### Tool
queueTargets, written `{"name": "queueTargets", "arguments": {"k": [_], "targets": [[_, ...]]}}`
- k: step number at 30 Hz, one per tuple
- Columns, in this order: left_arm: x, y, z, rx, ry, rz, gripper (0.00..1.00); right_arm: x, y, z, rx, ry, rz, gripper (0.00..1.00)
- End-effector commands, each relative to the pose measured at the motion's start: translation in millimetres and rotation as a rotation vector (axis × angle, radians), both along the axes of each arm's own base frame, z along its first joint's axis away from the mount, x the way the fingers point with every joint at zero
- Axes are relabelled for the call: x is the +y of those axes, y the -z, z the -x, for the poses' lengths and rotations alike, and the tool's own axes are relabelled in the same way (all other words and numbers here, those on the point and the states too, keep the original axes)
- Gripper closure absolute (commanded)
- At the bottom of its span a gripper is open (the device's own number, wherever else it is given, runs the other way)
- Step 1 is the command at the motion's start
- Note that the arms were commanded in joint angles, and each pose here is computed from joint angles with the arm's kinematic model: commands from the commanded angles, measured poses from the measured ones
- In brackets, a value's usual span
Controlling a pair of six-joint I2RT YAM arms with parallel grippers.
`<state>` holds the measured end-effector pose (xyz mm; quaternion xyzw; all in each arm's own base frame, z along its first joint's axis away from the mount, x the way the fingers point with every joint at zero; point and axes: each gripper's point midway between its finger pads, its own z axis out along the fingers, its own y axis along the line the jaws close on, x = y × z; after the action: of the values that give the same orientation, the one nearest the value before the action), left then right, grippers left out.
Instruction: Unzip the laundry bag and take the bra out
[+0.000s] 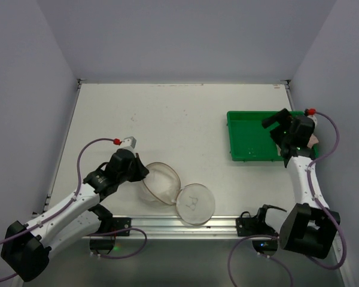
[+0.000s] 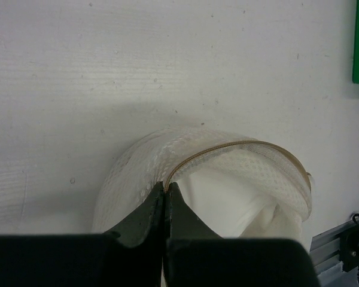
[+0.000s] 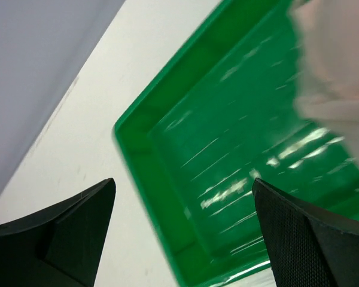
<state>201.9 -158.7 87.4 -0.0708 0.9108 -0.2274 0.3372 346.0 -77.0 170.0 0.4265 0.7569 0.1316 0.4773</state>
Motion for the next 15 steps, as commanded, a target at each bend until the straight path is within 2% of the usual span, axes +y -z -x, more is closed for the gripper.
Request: {"name": "queueTargets", "arguments": {"k": [1, 2, 4, 5, 7, 8, 12, 15], "targets": [[0, -12, -9, -0.039, -0.014, 0.005, 1.00, 86, -33, -6, -0.126, -0.359, 0.096, 0.03], [0, -13, -10, -0.041, -0.014, 0.004, 1.00, 128, -32, 0, -0.142, -0.505, 0.108, 0.03], [0, -13, -11, -0.039, -0.017, -0.001, 1.00, 172, -42, 12, -0.201, -0.639, 0.102, 0.04], [0, -12, -10, -0.035, -0.018, -0.004, 1.00, 212, -38, 29, -0.214, -0.767, 0.087, 0.06], [0, -12, -11, -0.037, -0.023, 0.000, 1.00, 249, -43, 47, -0.254, -0.873, 0.080, 0.08], [0, -12, -12, -0.040, -0.025, 0.001, 1.00, 283, -40, 69, -0.257, -0.980, 0.074, 0.09], [1, -10, -11, -0.033, -0.031, -0.002, 1.00, 354, -42, 117, -0.302, -1.200, 0.066, 0.10], [3, -9, -10, -0.030, -0.034, -0.005, 1.00, 394, -30, 141, -0.264, -1.309, 0.114, 0.11]]}}
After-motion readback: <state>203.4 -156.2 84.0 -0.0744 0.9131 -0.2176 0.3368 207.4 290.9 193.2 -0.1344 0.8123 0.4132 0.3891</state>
